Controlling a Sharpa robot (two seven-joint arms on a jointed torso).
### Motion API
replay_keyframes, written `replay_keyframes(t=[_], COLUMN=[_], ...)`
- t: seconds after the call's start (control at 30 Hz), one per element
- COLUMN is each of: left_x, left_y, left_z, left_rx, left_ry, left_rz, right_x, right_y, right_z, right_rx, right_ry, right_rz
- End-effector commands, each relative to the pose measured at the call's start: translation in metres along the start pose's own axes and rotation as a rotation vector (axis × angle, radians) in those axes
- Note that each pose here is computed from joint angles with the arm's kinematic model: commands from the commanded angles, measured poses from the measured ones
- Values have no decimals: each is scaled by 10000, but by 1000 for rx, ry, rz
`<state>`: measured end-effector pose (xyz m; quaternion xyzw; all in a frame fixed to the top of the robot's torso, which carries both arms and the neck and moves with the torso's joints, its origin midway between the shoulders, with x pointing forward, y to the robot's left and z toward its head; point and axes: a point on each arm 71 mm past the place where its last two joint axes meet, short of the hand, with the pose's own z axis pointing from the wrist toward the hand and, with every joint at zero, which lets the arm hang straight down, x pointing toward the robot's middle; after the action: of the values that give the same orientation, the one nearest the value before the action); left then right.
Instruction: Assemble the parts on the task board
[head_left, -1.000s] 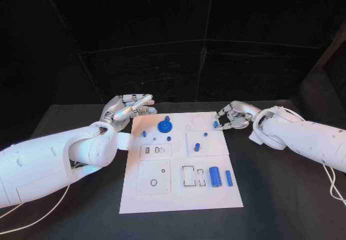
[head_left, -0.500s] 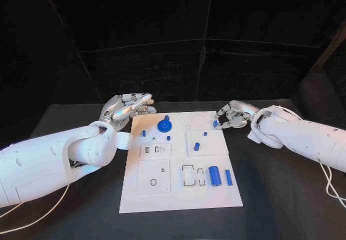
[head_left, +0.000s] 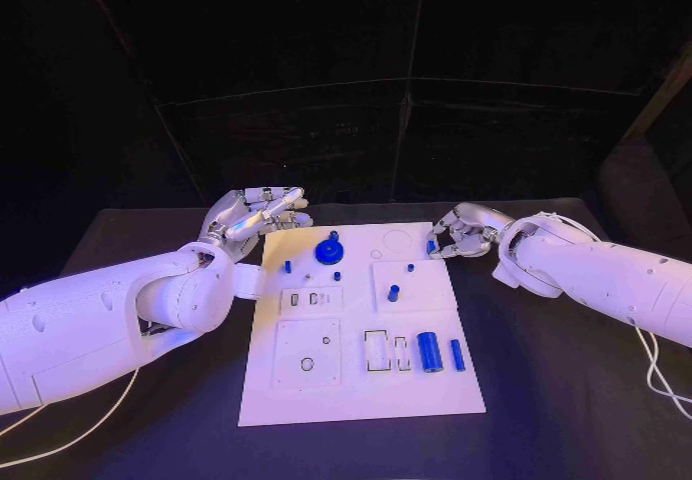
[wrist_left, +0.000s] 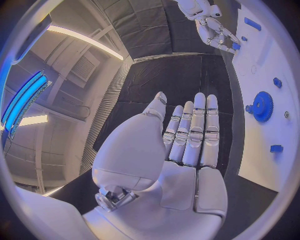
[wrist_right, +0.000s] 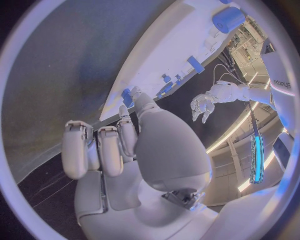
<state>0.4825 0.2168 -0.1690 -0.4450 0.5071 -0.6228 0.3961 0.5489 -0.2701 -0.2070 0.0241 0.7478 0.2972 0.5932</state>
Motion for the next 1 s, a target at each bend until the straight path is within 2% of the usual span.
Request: replay_keyframes(t=[0.03, 0.37, 0.77, 0.9, 1.0], left_x=[13, 5, 3, 1, 1], left_y=[-11, -10, -9, -9, -8], left_z=[3, 5, 5, 5, 5], left_rx=[6, 5, 4, 3, 2], left_ry=[14, 12, 11, 11, 12], left_rz=[-1, 0, 0, 0, 0], right_x=[19, 51, 50, 39, 13], right_y=[9, 17, 17, 20, 26], right_z=[6, 16, 24, 28, 30], right_rx=[0, 2, 5, 5, 4], right_ry=[25, 38, 31, 11, -29], right_rz=[-11, -15, -17, -18, -18])
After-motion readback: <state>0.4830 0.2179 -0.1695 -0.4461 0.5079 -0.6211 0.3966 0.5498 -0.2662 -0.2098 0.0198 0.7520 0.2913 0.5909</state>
